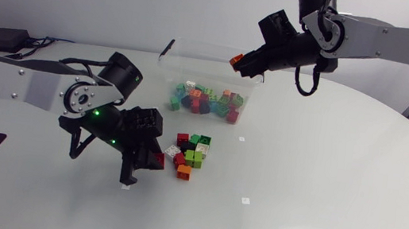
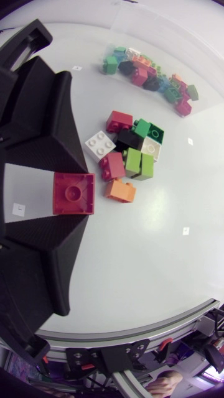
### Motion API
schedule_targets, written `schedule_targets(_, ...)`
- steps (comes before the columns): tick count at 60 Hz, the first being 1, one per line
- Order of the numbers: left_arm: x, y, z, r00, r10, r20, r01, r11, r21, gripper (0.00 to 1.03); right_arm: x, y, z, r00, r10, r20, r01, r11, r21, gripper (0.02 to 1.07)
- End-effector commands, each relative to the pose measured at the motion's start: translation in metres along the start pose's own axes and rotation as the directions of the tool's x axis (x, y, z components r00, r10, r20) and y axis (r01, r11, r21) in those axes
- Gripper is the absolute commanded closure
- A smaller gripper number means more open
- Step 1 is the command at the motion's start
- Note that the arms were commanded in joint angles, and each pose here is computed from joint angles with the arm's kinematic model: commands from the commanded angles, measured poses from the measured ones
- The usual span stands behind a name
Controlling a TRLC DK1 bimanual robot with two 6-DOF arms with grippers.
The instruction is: Place the duplo bricks in the container
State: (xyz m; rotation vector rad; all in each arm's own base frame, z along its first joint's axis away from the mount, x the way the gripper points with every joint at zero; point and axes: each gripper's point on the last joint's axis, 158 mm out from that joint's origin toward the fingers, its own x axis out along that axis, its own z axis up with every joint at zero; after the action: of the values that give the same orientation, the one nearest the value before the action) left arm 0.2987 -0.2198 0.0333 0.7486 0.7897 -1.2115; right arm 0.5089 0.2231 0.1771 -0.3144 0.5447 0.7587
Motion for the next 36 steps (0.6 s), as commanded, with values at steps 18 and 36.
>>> schedule_targets(18, -0.051, 0.074, 0.062, 0.979, 0.180, 0.091, -0.167, 0.977, -0.132, 0.79, 0.052, -0.027, 0.006, 0.993, -0.116, -0.024, 0.117, 0.991, 0.068, 0.62)
schedule_targets(36, -0.062, 0.138, 0.100, 0.950, 0.280, 0.137, -0.243, 0.941, -0.236, 0.79, 0.038, -0.030, 0.005, 0.985, -0.169, -0.036, 0.172, 0.983, 0.072, 0.07)
